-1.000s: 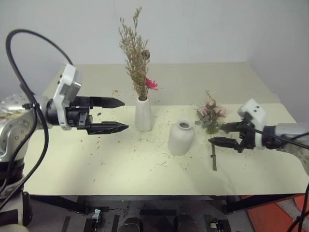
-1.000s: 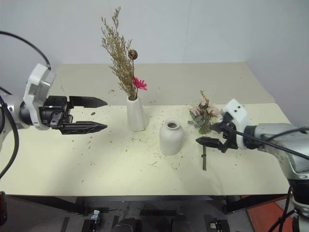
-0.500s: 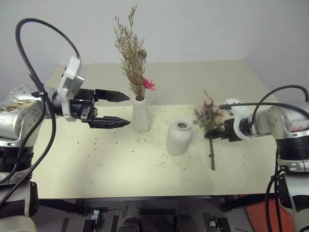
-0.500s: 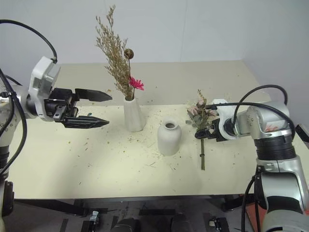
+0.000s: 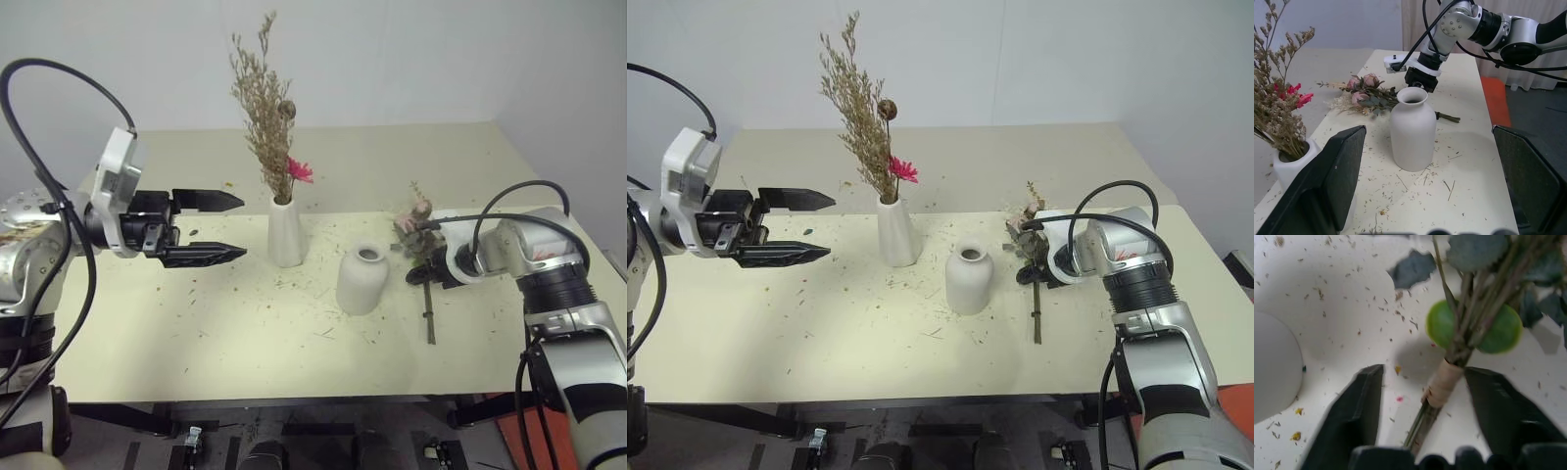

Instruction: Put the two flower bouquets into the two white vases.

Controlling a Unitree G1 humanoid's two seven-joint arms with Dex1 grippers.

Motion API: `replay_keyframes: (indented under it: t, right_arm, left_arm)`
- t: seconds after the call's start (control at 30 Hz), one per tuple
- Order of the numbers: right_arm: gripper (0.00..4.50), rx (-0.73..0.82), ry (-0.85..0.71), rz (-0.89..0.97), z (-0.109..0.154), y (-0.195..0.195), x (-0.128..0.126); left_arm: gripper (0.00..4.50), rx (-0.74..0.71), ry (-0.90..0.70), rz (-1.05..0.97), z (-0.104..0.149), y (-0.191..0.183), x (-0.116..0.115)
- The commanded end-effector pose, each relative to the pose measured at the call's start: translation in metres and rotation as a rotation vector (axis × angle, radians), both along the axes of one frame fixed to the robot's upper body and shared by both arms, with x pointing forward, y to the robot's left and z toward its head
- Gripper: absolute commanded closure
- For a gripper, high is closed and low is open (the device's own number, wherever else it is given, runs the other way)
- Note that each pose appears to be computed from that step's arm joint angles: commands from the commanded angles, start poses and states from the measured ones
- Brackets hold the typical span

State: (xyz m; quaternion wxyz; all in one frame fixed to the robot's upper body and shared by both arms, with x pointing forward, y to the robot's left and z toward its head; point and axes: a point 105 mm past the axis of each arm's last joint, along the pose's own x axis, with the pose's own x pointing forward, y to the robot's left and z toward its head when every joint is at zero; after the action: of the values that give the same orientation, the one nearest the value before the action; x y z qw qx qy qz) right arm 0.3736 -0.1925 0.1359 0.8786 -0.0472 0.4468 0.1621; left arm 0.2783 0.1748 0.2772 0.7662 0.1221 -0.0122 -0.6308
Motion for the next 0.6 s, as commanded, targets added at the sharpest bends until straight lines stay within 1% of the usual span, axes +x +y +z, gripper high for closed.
replay_keyframes:
  t: [0.03, 0.1, 0.13, 0.17, 0.3, 0.4, 0.47, 0.53, 0.6]
  right_arm:
    - [2.99, -0.004, -0.050, 0.006, 0.009, -0.001, 0.004]
    - [3.63, -0.007, -0.051, -0.004, 0.007, -0.003, 0.004]
    - [4.03, -0.008, -0.051, -0.010, 0.006, -0.004, 0.003]
    - [4.25, -0.013, -0.048, -0.022, 0.005, -0.007, 0.003]
    - [4.30, -0.034, -0.077, -0.082, 0.001, -0.018, 0.003]
    - [4.30, 0.005, -0.142, -0.121, 0.011, -0.026, 0.005]
    - [4.30, 0.057, -0.221, -0.163, 0.025, -0.031, 0.010]
    - [4.30, 0.117, -0.398, -0.184, 0.057, -0.040, 0.015]
    - [4.30, 0.135, -0.533, -0.181, 0.078, -0.044, 0.016]
  left_arm:
    - [0.00, -0.003, -0.051, 0.008, 0.011, 0.003, -0.007]
    - [0.00, -0.006, -0.048, 0.016, 0.011, 0.003, -0.007]
    - [0.00, -0.010, -0.046, 0.022, 0.010, 0.004, -0.007]
    - [0.00, -0.015, -0.044, 0.026, 0.010, 0.004, -0.007]
    - [0.00, -0.021, -0.033, 0.041, 0.008, 0.006, -0.008]
    - [0.00, -0.032, -0.021, 0.065, 0.006, 0.008, -0.007]
    - [0.00, -0.041, -0.015, 0.078, 0.005, 0.009, -0.008]
    - [0.00, -0.057, -0.007, 0.089, 0.003, 0.011, -0.009]
    - [0.00, -0.066, -0.003, 0.092, 0.001, 0.013, -0.010]
